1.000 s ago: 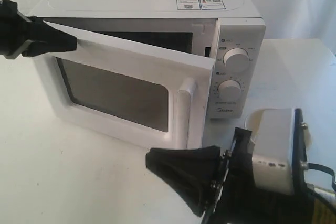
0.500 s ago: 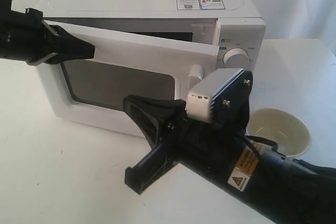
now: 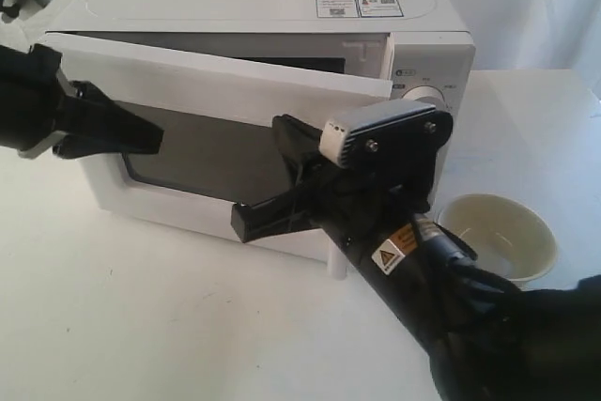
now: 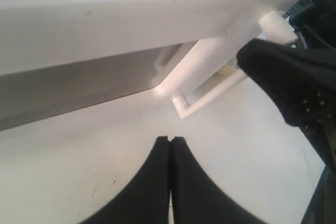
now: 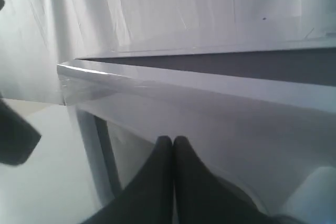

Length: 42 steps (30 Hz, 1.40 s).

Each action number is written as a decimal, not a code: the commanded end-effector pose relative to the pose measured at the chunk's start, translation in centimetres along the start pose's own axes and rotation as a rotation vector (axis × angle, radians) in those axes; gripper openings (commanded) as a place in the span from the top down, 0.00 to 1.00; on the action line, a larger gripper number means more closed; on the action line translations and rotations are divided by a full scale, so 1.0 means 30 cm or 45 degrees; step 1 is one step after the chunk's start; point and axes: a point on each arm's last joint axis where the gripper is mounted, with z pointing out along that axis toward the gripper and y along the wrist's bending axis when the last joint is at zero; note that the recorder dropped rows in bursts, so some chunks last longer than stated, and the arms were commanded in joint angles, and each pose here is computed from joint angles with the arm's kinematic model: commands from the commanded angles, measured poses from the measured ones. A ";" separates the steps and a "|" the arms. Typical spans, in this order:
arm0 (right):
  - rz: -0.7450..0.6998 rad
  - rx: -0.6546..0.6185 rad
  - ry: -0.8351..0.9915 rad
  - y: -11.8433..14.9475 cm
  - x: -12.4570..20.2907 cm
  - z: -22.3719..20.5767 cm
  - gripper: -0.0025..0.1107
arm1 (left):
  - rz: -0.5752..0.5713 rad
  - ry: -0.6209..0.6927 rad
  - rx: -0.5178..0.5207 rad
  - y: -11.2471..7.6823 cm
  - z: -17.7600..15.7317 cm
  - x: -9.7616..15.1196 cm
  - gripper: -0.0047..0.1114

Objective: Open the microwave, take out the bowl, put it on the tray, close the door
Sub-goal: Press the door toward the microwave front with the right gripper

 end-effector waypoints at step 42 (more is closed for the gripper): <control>-0.076 0.504 -0.125 -0.078 0.017 0.253 0.98 | -0.083 0.014 -0.049 -0.010 0.000 0.119 0.96</control>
